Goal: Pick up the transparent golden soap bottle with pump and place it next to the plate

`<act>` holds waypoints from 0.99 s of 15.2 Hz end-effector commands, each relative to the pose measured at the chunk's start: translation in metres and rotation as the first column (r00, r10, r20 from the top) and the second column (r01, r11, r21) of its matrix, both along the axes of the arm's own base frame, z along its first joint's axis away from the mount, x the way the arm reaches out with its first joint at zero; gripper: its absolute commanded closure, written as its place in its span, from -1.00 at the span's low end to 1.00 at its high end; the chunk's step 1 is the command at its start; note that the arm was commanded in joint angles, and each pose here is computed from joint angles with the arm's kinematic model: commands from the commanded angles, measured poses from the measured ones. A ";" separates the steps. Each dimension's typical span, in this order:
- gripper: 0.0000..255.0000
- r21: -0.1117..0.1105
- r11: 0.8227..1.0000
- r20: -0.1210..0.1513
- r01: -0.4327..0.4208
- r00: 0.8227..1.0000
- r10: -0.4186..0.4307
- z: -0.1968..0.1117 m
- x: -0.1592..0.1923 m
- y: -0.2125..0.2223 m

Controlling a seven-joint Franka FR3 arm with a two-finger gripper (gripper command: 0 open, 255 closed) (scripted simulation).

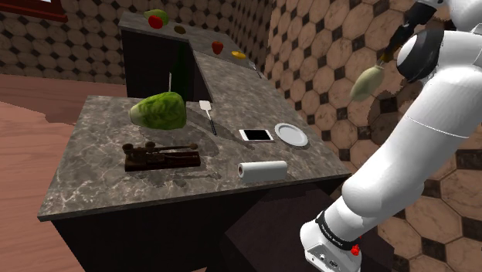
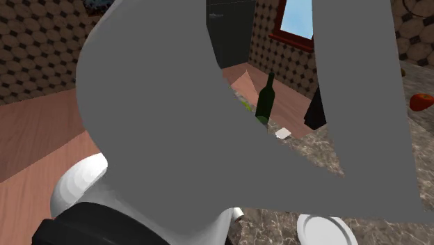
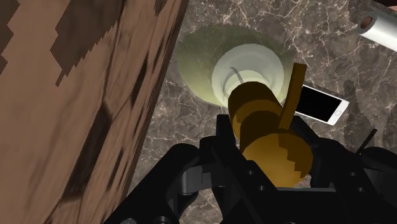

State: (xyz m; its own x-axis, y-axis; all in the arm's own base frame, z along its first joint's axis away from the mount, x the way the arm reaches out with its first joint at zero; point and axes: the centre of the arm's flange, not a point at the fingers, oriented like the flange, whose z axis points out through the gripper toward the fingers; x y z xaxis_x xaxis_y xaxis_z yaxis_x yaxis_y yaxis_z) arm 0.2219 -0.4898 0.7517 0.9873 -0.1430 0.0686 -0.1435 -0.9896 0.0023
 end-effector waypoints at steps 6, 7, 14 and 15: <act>1.00 -0.002 1.000 0.000 -0.002 1.000 0.002 -0.035 -0.001 -0.004; 1.00 -0.002 1.000 0.000 -0.002 1.000 0.002 -0.040 -0.001 -0.004; 1.00 -0.002 1.000 0.000 -0.002 1.000 0.002 -0.077 -0.001 -0.004; 1.00 -0.002 1.000 0.000 -0.002 1.000 0.002 -0.083 -0.001 -0.004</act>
